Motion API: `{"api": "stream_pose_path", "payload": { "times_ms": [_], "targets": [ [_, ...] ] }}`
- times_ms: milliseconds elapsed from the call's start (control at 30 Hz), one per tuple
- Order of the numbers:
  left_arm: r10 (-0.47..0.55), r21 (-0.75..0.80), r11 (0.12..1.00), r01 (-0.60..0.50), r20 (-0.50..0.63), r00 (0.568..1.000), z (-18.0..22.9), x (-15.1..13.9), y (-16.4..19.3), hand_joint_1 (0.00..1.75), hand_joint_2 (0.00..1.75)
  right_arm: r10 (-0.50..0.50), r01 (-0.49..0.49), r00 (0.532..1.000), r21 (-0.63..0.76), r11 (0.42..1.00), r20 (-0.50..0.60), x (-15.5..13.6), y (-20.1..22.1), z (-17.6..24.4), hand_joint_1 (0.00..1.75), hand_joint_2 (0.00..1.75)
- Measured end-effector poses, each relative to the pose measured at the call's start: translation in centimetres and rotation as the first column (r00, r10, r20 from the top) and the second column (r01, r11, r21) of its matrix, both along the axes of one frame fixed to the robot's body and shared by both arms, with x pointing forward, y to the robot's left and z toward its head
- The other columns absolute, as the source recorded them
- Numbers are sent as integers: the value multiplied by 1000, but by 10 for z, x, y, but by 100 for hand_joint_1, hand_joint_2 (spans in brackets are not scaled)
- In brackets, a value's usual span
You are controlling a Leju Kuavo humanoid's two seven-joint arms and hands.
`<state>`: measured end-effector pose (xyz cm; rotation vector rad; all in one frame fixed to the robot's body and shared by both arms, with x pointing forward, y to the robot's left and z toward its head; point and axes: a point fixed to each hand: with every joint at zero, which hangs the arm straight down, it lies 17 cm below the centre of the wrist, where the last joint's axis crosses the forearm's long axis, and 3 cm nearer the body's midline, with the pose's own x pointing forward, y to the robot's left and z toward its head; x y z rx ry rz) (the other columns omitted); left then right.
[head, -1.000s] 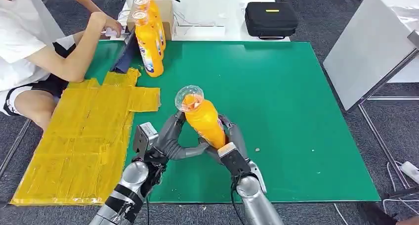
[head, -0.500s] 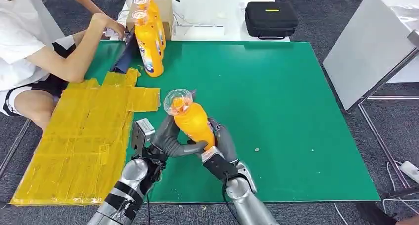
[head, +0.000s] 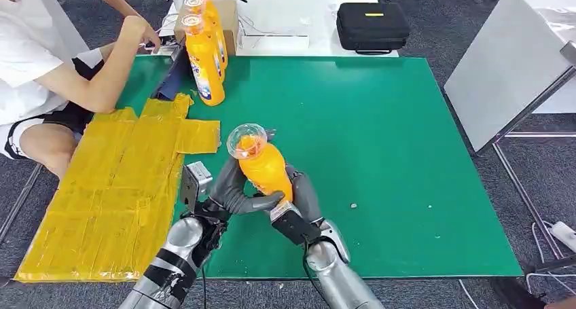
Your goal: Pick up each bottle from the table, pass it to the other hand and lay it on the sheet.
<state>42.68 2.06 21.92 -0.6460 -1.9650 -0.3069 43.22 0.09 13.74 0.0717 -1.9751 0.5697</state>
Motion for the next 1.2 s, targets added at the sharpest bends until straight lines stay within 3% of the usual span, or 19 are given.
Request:
{"api": "stream_pose_path", "payload": {
  "times_ms": [400, 433, 467, 500, 533, 733, 1200],
  "targets": [
    [37, 12, 999, -38, 18, 999, 1, 4, 4, 175, 175, -9, 9, 1000, -6, 1000, -1, 1, -1, -3, 175, 175],
    [40, 12, 999, -40, 18, 999, 1, 4, 5, 175, 175, -9, 9, 1000, -7, 1000, 0, 1, -1, -3, 155, 175],
    [43, 12, 999, -44, 19, 999, 1, 4, 5, 175, 175, -9, 9, 1000, -6, 1000, 0, 1, -1, -3, 112, 175],
    [48, 18, 999, -49, 22, 999, 1, 5, 5, 175, 175, -10, 10, 1000, -4, 1000, -1, 1, -1, -3, 5, 175],
    [67, 34, 997, -68, 33, 997, 1, 6, 6, 175, 175, -11, 11, 1000, 2, 1000, -4, 1, -2, -3, 0, 175],
    [174, 153, 969, -194, 137, 975, 3, 12, 10, 175, 175, -40, 40, 999, 51, 998, -3, -5, -14, 3, 0, 175],
    [182, 152, 967, -205, 156, 971, 9, 12, 12, 175, 175, -56, 54, 998, 79, 995, 25, -7, -23, 16, 0, 175]
  ]
}}
